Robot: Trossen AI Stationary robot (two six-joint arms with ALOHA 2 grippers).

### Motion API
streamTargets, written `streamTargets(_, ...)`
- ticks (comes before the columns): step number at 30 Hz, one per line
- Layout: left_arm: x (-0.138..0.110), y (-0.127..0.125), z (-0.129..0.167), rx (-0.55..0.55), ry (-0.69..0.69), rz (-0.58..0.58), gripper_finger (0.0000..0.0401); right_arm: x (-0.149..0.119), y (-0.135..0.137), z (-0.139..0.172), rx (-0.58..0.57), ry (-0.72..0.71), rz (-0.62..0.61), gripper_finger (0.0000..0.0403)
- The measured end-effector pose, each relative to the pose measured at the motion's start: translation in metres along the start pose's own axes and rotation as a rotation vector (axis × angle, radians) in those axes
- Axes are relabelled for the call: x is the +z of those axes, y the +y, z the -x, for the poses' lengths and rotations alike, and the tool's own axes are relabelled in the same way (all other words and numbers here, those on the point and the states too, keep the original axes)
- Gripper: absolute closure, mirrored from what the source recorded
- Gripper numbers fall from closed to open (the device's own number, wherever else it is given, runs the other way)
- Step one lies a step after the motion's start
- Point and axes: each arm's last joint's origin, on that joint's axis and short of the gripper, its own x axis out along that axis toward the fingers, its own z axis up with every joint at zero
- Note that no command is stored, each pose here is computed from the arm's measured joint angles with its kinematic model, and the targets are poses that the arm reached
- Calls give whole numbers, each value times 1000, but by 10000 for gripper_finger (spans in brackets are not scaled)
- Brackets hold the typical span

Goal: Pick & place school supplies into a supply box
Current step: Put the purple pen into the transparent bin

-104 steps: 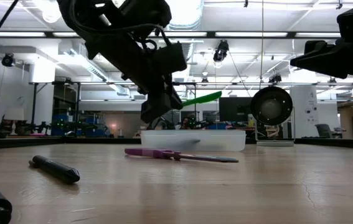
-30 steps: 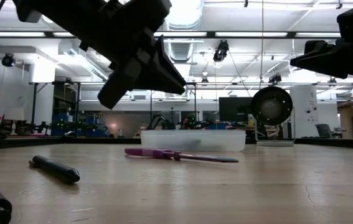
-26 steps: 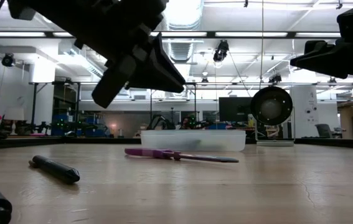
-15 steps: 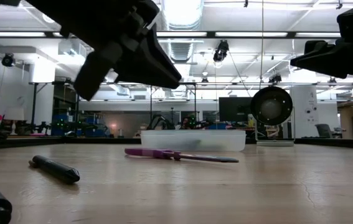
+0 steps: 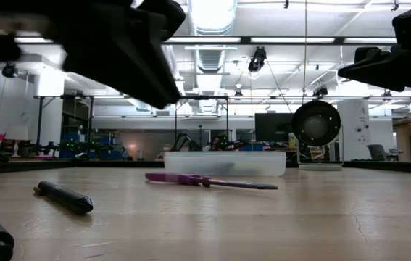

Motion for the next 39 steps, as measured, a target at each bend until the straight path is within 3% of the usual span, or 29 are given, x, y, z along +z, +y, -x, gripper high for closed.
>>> streamTargets(9, -7, -22, 9, -98, 71, 20, 340, 0, 0, 0, -1, -1, 0, 330)
streamTargets(21, -4, -49, 27, -267, 52, 102, 340, 0, 0, 0, 0, -1, 0, 335)
streamTargets(39, -9, -73, 53, -319, 94, 98, 340, 0, 0, 0, 0, 0, 0, 335)
